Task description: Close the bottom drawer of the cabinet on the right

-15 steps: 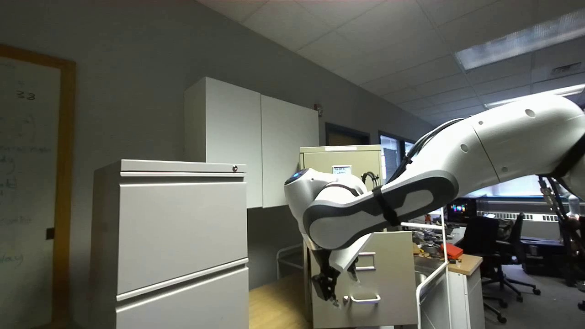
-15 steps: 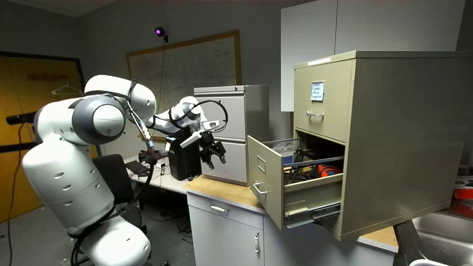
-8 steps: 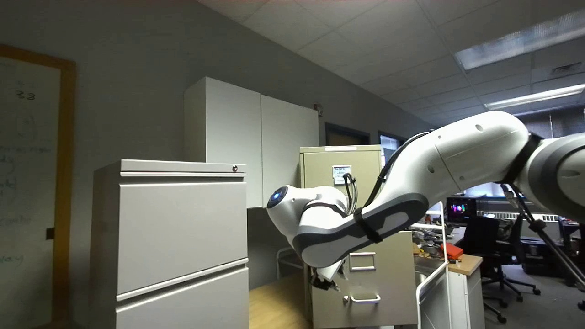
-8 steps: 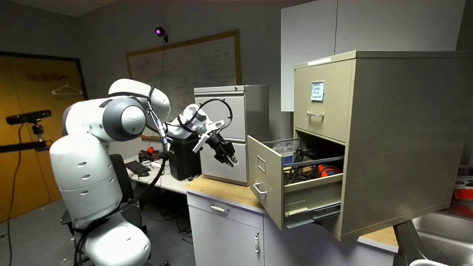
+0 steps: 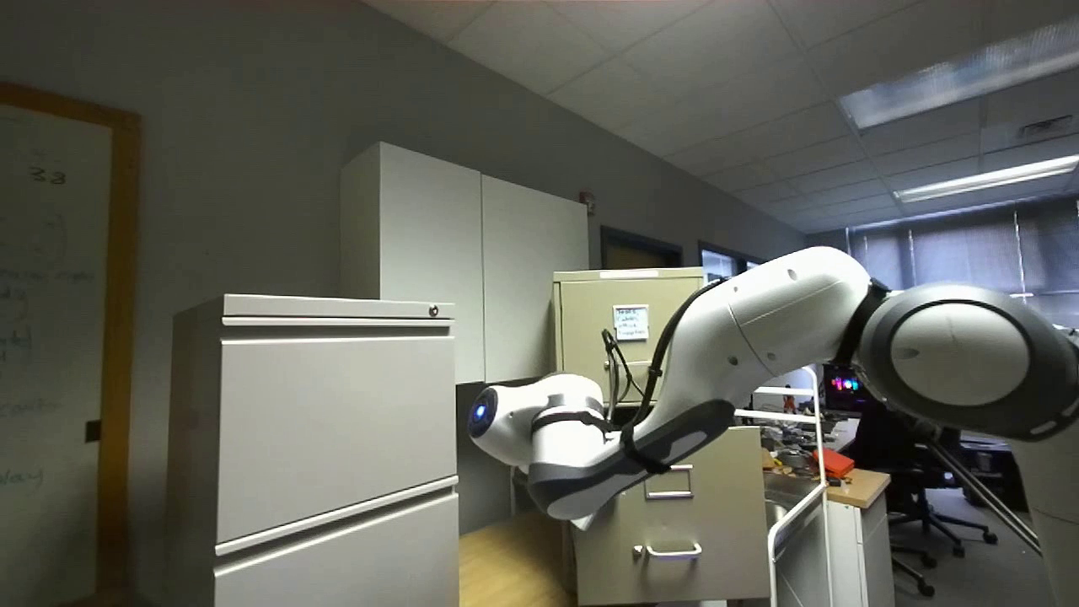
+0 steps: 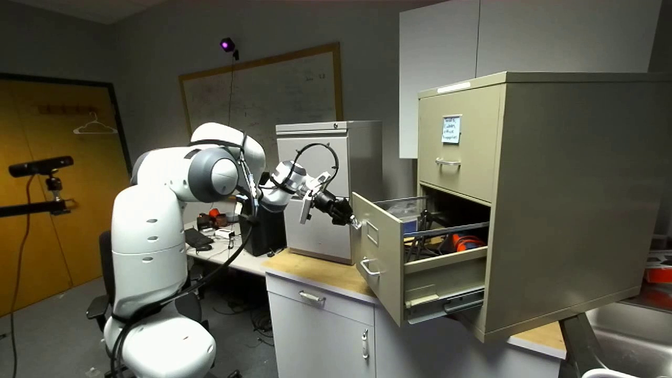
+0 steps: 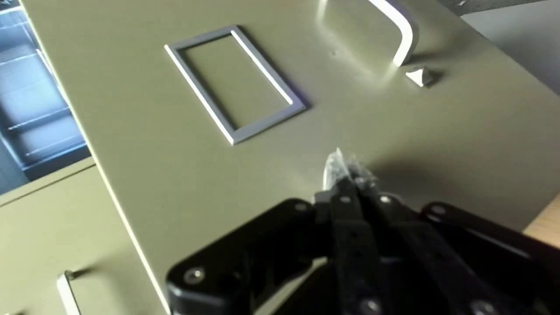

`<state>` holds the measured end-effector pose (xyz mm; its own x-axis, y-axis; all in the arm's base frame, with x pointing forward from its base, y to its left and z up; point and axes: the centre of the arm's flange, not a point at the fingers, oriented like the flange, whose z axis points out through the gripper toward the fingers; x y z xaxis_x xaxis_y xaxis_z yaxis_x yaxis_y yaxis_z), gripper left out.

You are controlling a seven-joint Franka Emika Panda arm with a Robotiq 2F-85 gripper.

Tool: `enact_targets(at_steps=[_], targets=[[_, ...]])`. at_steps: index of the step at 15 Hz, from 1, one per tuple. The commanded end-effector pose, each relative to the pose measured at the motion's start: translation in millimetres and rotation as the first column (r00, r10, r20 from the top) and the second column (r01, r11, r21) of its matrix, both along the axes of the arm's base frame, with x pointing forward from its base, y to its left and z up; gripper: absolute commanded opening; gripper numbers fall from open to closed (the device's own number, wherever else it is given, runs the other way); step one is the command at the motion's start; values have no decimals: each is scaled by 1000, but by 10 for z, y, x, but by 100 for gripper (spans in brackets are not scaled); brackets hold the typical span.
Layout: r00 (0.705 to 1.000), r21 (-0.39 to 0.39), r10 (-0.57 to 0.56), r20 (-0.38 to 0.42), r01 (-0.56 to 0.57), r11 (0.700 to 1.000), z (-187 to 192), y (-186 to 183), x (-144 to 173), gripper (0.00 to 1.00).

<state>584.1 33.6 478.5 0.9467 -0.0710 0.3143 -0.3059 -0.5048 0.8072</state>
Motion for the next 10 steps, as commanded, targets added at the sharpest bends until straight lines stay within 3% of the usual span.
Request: enact_targets(at_steps=[1, 4, 6, 10], targets=[[994, -124, -40, 102, 53, 991, 127, -361, 422, 0], [988, -149, -65, 140, 86, 985, 187, -732, 682, 0], [983, -115, -101, 154, 119, 986, 248, -1052, 907, 0], [966, 67, -180, 187, 171, 983, 394, -1533, 1272, 0]])
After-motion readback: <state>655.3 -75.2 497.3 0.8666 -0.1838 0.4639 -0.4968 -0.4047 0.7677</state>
